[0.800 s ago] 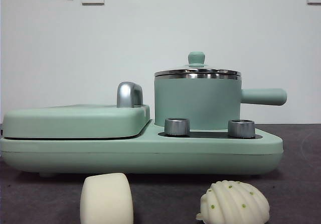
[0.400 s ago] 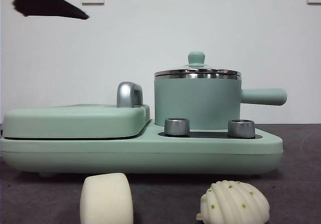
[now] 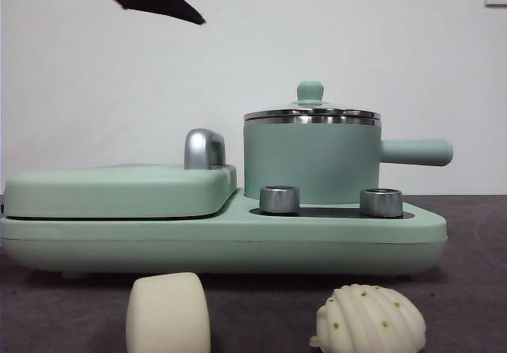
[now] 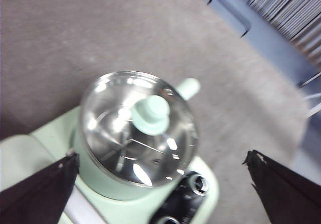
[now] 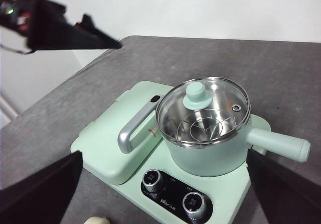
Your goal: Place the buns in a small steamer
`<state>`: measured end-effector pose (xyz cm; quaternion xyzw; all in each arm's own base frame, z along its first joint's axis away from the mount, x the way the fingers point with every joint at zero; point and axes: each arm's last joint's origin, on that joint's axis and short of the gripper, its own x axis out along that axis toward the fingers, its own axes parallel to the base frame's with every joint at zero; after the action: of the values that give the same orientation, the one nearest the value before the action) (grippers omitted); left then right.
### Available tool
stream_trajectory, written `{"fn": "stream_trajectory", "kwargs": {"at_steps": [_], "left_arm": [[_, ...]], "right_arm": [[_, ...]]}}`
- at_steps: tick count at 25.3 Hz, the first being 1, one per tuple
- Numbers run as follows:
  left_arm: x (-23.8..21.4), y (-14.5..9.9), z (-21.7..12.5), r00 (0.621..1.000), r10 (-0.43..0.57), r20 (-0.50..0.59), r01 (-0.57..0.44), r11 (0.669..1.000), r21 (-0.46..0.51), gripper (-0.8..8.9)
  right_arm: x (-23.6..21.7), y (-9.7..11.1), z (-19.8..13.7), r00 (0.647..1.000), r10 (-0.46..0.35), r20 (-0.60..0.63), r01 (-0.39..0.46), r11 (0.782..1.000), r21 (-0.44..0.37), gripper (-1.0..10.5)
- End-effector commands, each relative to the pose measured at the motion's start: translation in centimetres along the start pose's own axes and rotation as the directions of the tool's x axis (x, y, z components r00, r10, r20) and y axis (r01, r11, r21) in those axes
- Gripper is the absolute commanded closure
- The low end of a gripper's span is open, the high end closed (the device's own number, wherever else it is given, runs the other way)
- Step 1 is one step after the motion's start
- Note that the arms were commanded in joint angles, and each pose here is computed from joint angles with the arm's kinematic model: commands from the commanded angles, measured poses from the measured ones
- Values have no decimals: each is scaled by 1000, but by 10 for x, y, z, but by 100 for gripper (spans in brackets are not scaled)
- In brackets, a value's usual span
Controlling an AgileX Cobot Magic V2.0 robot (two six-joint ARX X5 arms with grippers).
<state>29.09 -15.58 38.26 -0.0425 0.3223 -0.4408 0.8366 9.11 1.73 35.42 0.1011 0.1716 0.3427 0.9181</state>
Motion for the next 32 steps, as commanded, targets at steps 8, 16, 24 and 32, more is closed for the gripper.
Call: {"fn": "stream_trajectory", "kwargs": {"at_steps": [8, 16, 24, 32], "left_arm": [[67, -20, 32, 979, 155, -134, -134, 979, 153, 328], [123, -40, 31, 965, 166, -203, -109, 958, 265, 389], [158, -27, 16, 943, 196, -268, -120, 954, 274, 536], [160, -33, 13, 941, 188, -280, -94, 944, 318, 794]], "right_arm": [[-1, 2, 4, 1000, 3, 13, -3, 1000, 13, 426], [-1, 2, 4, 1000, 9, 12, -9, 1000, 28, 426], [-1, 2, 4, 1000, 9, 12, -9, 999, 31, 426], [-1, 2, 4, 1000, 9, 12, -9, 999, 40, 426]]}}
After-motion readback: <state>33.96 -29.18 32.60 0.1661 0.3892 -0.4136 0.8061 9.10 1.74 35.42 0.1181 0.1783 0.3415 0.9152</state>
